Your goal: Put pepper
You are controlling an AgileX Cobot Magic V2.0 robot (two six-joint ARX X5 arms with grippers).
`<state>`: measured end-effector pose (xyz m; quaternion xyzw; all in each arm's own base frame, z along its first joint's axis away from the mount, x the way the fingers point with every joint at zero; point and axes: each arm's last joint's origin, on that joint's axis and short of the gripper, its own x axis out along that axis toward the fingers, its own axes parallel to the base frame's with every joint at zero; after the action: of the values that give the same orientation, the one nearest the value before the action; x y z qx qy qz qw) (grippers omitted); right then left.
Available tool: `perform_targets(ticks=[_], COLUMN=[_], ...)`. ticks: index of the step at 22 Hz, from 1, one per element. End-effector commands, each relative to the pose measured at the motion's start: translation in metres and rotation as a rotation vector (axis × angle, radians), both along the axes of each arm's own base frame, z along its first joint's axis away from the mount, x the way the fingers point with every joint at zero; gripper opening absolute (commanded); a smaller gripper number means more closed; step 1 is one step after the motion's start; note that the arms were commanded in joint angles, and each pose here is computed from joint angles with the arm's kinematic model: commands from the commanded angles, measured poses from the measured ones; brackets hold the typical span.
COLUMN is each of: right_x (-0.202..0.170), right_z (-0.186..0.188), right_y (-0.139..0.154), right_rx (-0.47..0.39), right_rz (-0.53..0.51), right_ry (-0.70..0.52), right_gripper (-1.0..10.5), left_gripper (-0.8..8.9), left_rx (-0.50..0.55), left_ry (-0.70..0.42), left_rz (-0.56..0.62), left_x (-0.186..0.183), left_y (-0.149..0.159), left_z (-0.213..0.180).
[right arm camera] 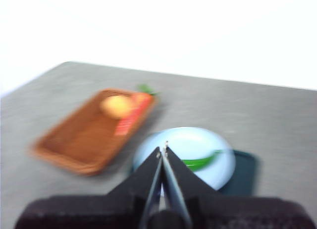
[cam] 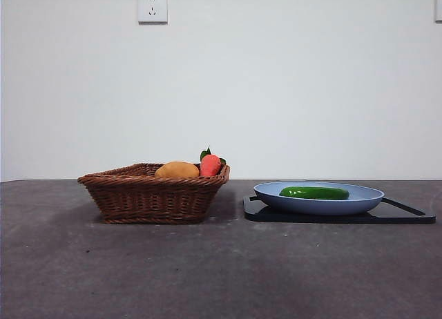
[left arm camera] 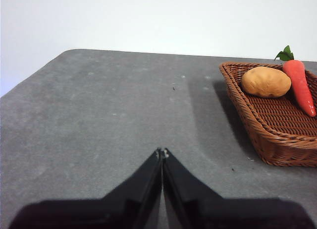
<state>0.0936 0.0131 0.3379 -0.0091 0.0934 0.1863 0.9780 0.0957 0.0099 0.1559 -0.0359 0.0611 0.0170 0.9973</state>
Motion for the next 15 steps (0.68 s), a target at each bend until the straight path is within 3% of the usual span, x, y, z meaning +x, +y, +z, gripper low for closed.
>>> perform_targets(ticks=[1, 8, 15], right_x=[0.002, 0.000, 0.000], right_z=[-0.036, -0.100, -0.150], right_y=[-0.001, -0.005, -0.006], right_rx=[0.028, 0.069, 0.076], right_rz=[-0.059, -0.193, -0.238], right_ry=[-0.077, -0.153, -0.102], right_gripper=[0.1, 0.1, 0.1], left_gripper=[0.08, 0.08, 0.08], left_rx=[-0.007, -0.007, -0.007], left_ry=[0.001, 0.001, 0.001], left_rz=[0.002, 0.002, 0.002], left_x=[0.000, 0.000, 0.000], left_y=[0.000, 0.000, 0.000], left_z=[-0.003, -0.003, -0.003])
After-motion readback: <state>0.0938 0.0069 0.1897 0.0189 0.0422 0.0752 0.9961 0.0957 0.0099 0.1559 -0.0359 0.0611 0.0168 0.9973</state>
